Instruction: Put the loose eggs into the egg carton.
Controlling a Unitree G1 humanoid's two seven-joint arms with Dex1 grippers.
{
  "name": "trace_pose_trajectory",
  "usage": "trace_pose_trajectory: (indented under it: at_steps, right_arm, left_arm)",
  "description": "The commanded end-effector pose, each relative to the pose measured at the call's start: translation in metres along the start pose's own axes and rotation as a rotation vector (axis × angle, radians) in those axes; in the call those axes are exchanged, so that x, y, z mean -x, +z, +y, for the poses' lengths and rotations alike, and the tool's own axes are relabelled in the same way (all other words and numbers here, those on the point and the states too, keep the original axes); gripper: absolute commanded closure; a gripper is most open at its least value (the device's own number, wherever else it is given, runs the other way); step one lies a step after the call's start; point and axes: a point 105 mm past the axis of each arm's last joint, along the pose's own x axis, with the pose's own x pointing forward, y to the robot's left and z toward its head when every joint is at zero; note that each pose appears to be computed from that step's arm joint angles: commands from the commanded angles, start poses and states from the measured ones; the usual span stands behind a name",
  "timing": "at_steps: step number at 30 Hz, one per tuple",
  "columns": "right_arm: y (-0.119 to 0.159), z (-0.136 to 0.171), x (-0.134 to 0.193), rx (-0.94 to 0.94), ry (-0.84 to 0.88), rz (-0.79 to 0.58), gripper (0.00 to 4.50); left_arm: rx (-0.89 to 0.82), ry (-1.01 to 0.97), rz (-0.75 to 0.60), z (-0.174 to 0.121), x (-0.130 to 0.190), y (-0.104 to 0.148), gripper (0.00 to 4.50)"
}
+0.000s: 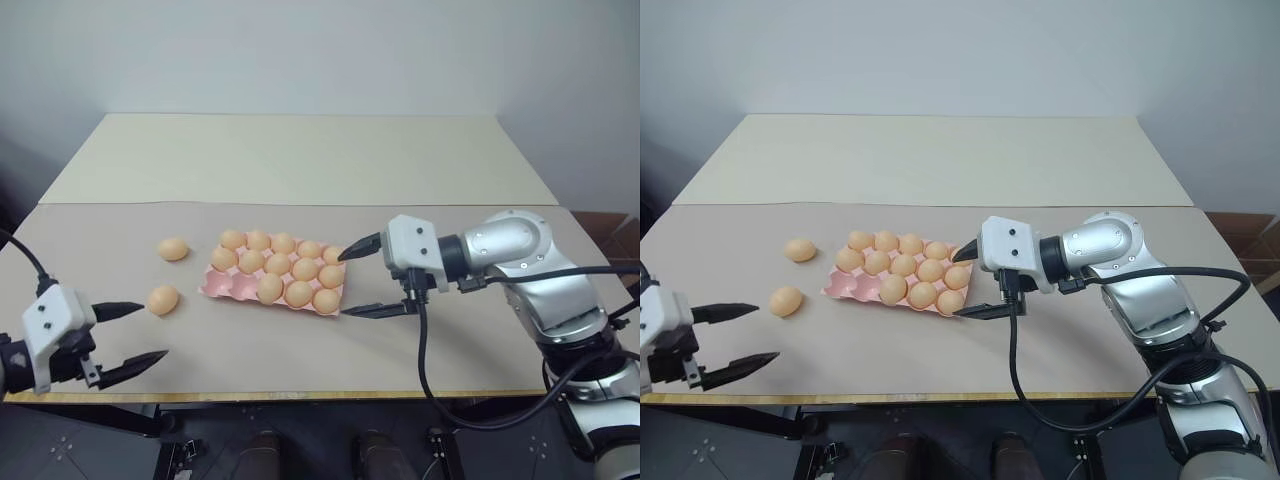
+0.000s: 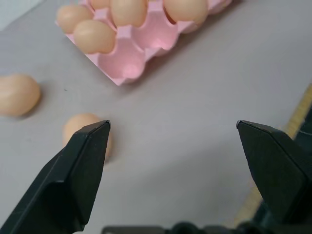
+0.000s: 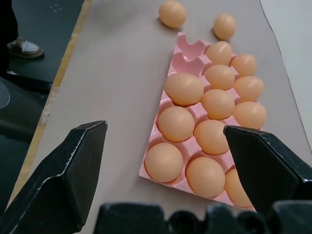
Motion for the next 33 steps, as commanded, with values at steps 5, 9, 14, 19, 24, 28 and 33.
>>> trace_pose_trajectory:
  at_steps: [5,9,14,19,24,28,33]
  right_arm:
    - [0.010,0.001,0.008,-0.002,-0.093,-0.012,0.03]
    - [0.009,0.004,0.009,-0.020,-0.122,-0.006,0.03]
    - [0.009,0.005,0.010,-0.031,-0.150,0.009,0.03]
    - [0.008,0.006,0.010,-0.037,-0.168,0.019,0.03]
    - [0.006,0.006,0.009,-0.039,-0.182,0.025,0.00]
    - [0.005,0.006,0.007,-0.040,-0.192,0.025,0.00]
    - [0.005,0.004,0.006,-0.040,-0.202,0.021,0.00]
  left_arm:
    - [0.082,0.189,-0.052,0.031,-0.026,-0.013,0.00]
    - [0.135,0.196,-0.056,0.036,-0.041,-0.020,0.00]
    - [0.179,0.192,-0.005,0.041,-0.060,-0.032,0.00]
    - [0.193,0.175,0.080,0.040,-0.072,-0.046,0.00]
    - [0.218,0.171,0.120,0.039,-0.075,-0.051,0.58]
    - [0.202,0.180,0.140,0.040,-0.070,-0.052,1.88]
    - [0.154,0.239,0.145,0.046,-0.062,-0.052,2.73]
